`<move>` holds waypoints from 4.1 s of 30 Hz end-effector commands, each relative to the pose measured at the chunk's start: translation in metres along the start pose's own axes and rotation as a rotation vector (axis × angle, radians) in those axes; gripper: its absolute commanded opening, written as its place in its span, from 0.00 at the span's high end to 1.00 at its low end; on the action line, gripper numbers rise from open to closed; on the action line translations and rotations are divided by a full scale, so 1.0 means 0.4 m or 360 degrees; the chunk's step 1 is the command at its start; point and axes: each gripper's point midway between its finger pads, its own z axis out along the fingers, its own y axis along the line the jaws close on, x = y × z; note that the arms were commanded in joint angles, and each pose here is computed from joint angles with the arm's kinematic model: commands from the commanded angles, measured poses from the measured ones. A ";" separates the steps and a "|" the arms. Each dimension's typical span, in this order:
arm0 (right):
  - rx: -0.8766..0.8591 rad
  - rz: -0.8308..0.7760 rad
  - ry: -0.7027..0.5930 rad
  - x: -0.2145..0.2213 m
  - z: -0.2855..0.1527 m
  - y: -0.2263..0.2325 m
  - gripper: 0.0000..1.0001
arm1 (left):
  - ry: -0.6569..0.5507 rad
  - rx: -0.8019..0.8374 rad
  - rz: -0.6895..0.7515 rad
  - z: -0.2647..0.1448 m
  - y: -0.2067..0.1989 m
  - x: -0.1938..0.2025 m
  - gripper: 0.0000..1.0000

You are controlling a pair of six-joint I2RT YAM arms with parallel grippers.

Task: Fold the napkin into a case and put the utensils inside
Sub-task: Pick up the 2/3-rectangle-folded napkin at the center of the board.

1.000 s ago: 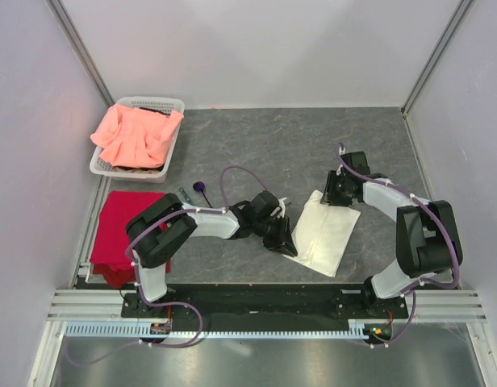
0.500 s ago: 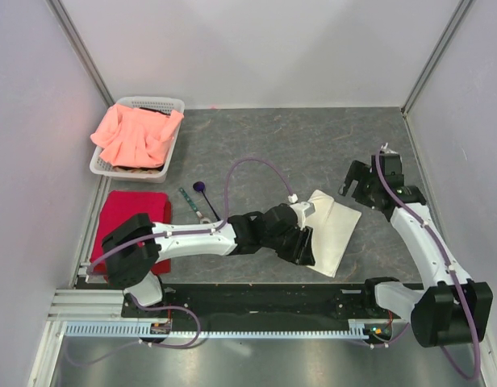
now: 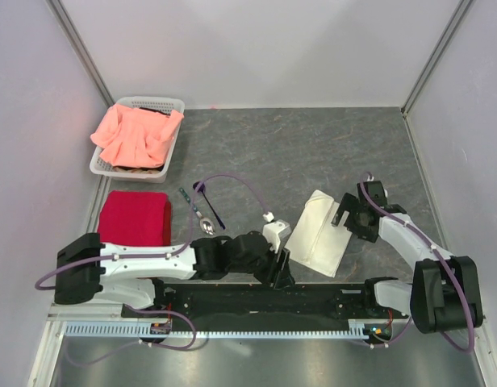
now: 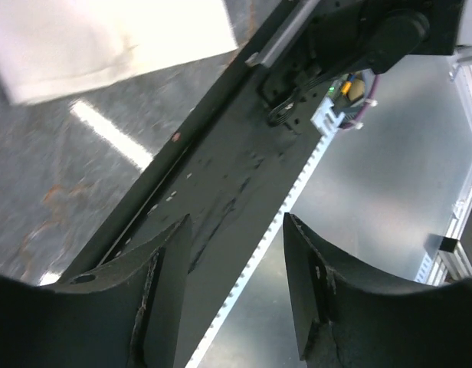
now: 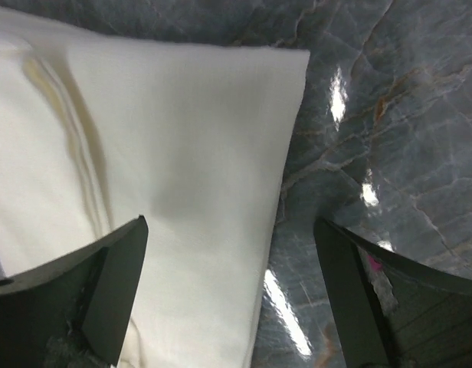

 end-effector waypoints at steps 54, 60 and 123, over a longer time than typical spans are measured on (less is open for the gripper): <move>-0.0408 0.0140 -0.0073 -0.012 -0.101 0.070 0.02 | 0.0207 -0.1008 0.0363 0.343 0.222 0.041 0.74; -0.0434 0.0136 -0.0010 0.000 -0.085 0.080 0.02 | 0.0228 -0.0977 0.0309 0.333 0.210 0.035 0.98; -0.0613 0.0160 0.0105 0.066 -0.050 0.108 0.05 | 0.0374 -0.1039 0.0268 0.295 0.210 0.052 0.92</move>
